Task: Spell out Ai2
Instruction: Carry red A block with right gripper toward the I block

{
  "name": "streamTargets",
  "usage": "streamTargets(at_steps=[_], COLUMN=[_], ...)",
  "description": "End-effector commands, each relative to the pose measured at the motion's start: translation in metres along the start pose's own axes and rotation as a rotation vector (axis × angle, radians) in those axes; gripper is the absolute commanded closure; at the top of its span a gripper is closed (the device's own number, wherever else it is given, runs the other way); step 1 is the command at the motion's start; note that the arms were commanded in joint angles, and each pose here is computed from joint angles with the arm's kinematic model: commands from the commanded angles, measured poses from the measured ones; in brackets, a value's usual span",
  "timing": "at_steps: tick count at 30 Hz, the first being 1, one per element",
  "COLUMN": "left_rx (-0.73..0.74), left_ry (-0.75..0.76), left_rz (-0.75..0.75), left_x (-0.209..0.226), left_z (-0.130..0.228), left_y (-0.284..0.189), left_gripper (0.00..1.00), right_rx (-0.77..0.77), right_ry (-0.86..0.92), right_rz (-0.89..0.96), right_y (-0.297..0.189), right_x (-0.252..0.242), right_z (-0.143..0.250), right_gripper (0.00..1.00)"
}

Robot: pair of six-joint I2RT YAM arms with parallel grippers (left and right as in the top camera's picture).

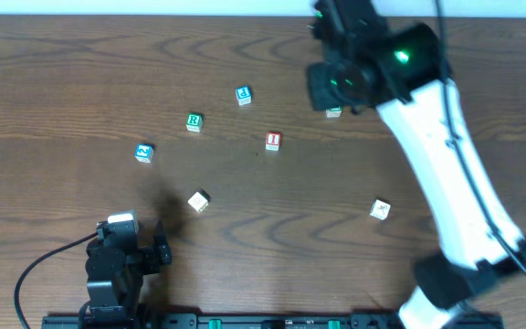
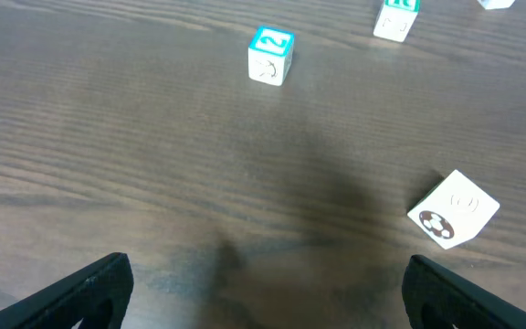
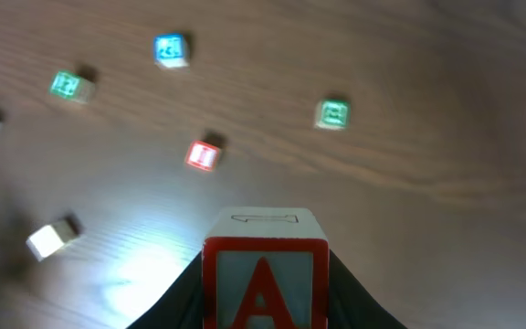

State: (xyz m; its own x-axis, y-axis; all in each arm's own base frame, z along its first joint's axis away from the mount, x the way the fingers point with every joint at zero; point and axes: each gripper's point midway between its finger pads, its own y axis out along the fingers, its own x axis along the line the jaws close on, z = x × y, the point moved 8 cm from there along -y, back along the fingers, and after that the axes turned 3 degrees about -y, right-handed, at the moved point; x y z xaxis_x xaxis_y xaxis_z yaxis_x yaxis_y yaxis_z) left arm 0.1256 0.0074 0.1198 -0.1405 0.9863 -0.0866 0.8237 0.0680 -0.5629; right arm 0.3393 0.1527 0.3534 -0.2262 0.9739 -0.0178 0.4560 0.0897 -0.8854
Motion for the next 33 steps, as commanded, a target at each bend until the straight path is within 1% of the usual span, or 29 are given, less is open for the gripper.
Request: streamTargets(at_steps=[1,6,10,14,18,21,24,29,33], left_rx=[0.007,0.007,0.007,0.007,0.007,0.007,0.007,0.007,0.007], left_ry=[0.003,0.003,0.003,0.003,0.003,0.003,0.003,0.003,0.003], left_rz=[-0.018,-0.018,-0.018,-0.018,-0.018,-0.018,-0.018,-0.018,-0.018], left_x=[0.002,0.002,0.002,0.002,0.002,0.002,0.002,0.002,0.002], left_z=[0.003,0.003,0.003,0.003,0.003,0.003,0.003,0.003,0.003], left_y=[0.001,0.001,0.001,0.001,0.001,0.001,0.001,0.001,0.001], left_gripper=[0.05,0.05,0.05,0.04,0.05,0.04,0.04,0.05,0.05], right_rx=[0.048,0.108,0.106,0.133,0.166,0.164,0.136,0.065,0.023], right_ry=[0.037,0.157,0.179,0.231,0.227,0.226,0.228,0.188,0.131], right_rz=[0.061,0.071,0.063,0.072,0.079,0.075,0.026,-0.076,-0.126], right_y=[0.031,0.101,0.146,0.176,0.204,0.214,0.214,0.2,0.196], right_x=[-0.017,-0.005,0.013,0.022,0.026,0.029,0.037,0.071,0.109], right_z=[0.027,0.059,0.074,0.08,0.084,0.084,0.077,0.058,0.041], right_gripper=[0.98,0.99,0.98,0.99,0.99,0.99,0.99,0.99,0.98])
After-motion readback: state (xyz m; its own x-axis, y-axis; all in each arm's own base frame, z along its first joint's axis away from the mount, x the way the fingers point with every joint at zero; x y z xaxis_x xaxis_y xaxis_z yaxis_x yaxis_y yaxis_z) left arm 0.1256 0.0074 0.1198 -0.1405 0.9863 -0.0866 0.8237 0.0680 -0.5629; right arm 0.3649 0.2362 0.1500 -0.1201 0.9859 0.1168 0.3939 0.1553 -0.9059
